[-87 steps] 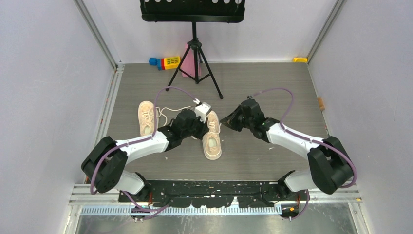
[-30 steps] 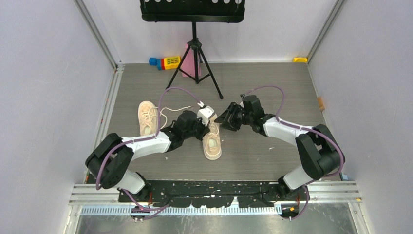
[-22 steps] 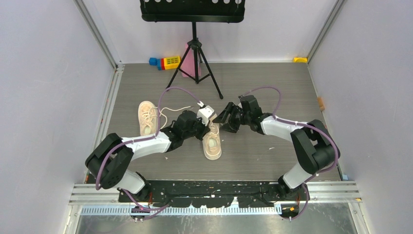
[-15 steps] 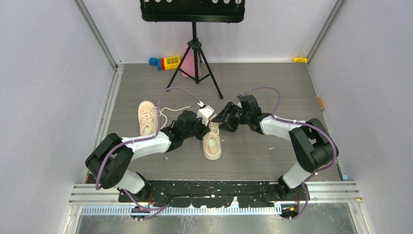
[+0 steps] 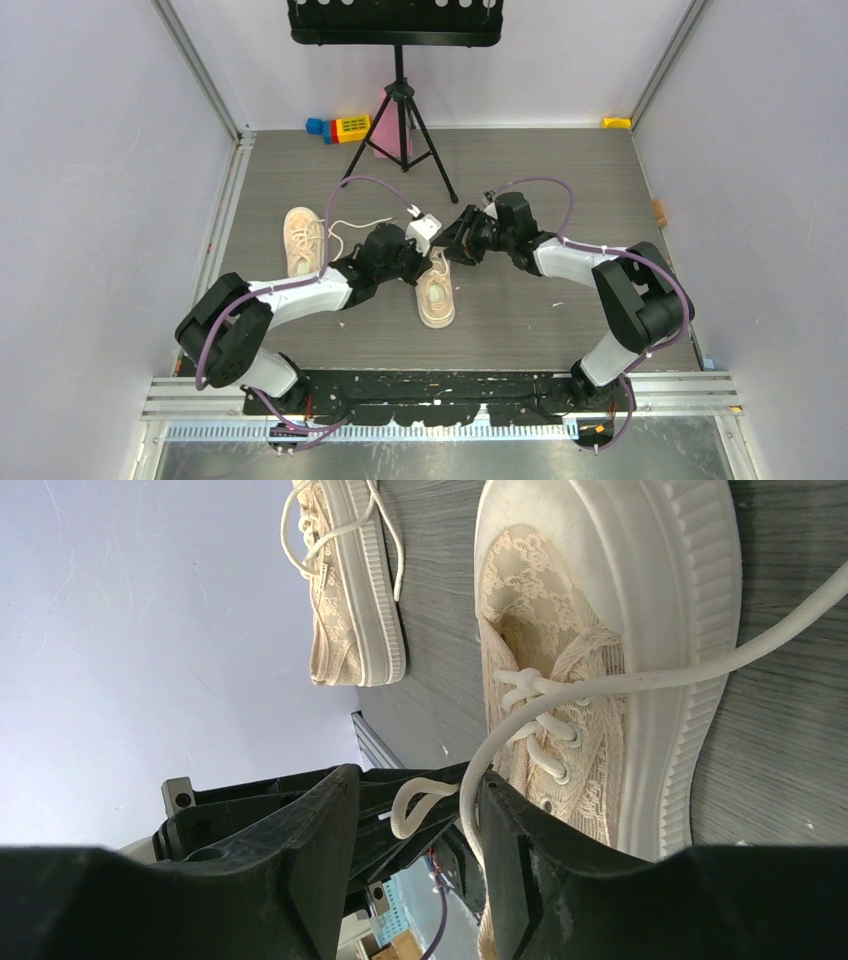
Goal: Tie the shoes
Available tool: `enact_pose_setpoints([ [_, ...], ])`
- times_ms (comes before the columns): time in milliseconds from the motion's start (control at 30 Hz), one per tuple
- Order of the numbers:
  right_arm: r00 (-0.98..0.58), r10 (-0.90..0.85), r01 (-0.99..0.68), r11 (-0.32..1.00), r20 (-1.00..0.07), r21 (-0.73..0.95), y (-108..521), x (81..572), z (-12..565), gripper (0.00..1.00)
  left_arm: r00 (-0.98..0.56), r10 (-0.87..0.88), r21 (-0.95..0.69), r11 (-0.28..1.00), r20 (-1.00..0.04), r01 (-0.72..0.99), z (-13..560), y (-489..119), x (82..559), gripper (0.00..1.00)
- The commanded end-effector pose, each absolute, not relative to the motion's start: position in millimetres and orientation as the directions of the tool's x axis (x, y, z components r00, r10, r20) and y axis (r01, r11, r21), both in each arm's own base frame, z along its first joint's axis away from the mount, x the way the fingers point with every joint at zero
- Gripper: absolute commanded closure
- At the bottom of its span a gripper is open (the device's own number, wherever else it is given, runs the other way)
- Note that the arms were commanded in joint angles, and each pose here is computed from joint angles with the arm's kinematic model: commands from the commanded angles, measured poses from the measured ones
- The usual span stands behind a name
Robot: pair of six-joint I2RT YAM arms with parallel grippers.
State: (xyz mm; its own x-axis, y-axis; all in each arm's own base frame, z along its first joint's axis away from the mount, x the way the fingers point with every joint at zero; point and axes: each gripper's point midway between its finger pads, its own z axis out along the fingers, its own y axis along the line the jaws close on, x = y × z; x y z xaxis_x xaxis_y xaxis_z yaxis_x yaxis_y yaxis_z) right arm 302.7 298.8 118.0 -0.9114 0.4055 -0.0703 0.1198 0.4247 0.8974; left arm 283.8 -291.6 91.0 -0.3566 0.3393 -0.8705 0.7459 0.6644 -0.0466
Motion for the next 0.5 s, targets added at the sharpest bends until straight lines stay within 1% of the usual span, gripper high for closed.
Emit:
enact_pose_setpoints([
  [0,-0.920,0.376,0.045,0.382,-0.111,0.923,302.7,301.8,139.0,0.48,-0.329,0.355,0.002,0.682,-0.875,0.732,105.2,-290.0,299.0,1.00],
  [333,-0.922,0.368,0.029,0.373,-0.119,0.927,303.4,300.5,144.4,0.50,-0.329,0.403,0.023,0.661,-0.854,0.750,101.6,-294.1,302.1,1.00],
  [467,-0.926,0.358,0.033,0.390,-0.119,0.920,302.3,298.4,141.9,0.53,-0.328,0.413,0.025,0.652,-0.850,0.758,100.0,-296.3,302.7,1.00],
])
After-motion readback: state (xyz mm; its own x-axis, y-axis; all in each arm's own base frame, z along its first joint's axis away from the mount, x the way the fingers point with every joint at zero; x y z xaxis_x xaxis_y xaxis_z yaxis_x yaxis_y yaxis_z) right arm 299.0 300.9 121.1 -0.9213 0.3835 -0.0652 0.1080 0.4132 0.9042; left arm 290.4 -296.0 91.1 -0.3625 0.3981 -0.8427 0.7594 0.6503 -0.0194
